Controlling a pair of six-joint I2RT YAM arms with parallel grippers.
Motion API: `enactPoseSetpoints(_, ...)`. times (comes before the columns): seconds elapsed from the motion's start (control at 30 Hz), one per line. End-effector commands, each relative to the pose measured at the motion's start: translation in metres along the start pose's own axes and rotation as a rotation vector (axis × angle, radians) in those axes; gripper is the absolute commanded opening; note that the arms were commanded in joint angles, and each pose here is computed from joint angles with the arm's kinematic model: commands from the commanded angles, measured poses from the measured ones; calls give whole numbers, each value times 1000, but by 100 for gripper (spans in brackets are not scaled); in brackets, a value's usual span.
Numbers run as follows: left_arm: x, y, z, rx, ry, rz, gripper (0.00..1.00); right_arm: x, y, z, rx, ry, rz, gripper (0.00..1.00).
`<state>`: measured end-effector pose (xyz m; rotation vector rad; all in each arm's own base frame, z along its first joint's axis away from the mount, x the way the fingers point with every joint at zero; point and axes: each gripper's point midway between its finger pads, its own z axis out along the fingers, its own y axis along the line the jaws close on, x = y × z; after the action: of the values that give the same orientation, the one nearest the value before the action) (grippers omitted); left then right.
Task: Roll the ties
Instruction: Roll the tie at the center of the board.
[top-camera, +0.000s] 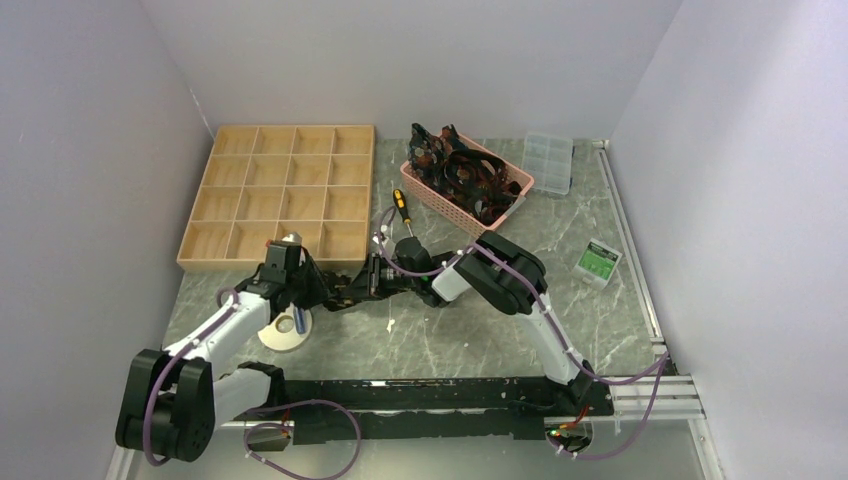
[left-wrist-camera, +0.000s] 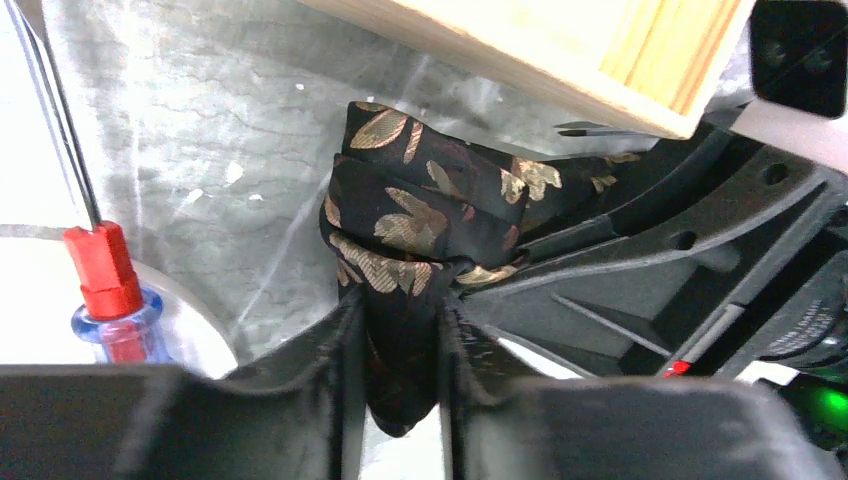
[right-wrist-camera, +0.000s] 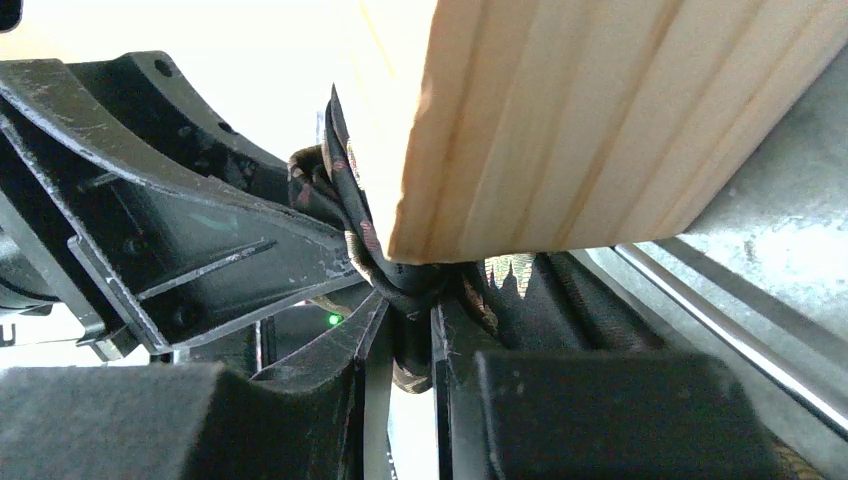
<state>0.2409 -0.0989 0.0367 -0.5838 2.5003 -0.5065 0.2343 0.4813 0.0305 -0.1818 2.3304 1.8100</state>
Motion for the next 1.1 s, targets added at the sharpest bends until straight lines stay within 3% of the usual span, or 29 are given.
enactPoseSetpoints(0.0, -1, -19, -6, 108, -11, 18, 24, -8, 12, -2, -17, -24, -60, 21)
enactPoseSetpoints(0.13, -3, -10, -11, 56, -24, 25, 4, -11, 15, -6, 10, -35, -86, 30)
enactPoseSetpoints(0.3, -13, 8, -20, -76, -58, 9, 3, -18, 15, -21, 132, -66, -136, 62)
enactPoseSetpoints(0.4, -22, 18, -28, -164, -86, -2, 3, -22, 17, -37, 228, -90, -185, 68)
enactPoseSetpoints(0.6, -31, 32, -35, -319, -85, 2, 3, -24, 20, -76, 354, -162, -289, 69)
enactPoseSetpoints(0.83, -29, 19, -27, -447, -85, 135, 3, -19, 9, -99, 420, -187, -341, 68)
enactPoseSetpoints(1.07, -22, 11, -31, -416, -102, 120, 5, -13, -4, -107, 461, -174, -364, 67)
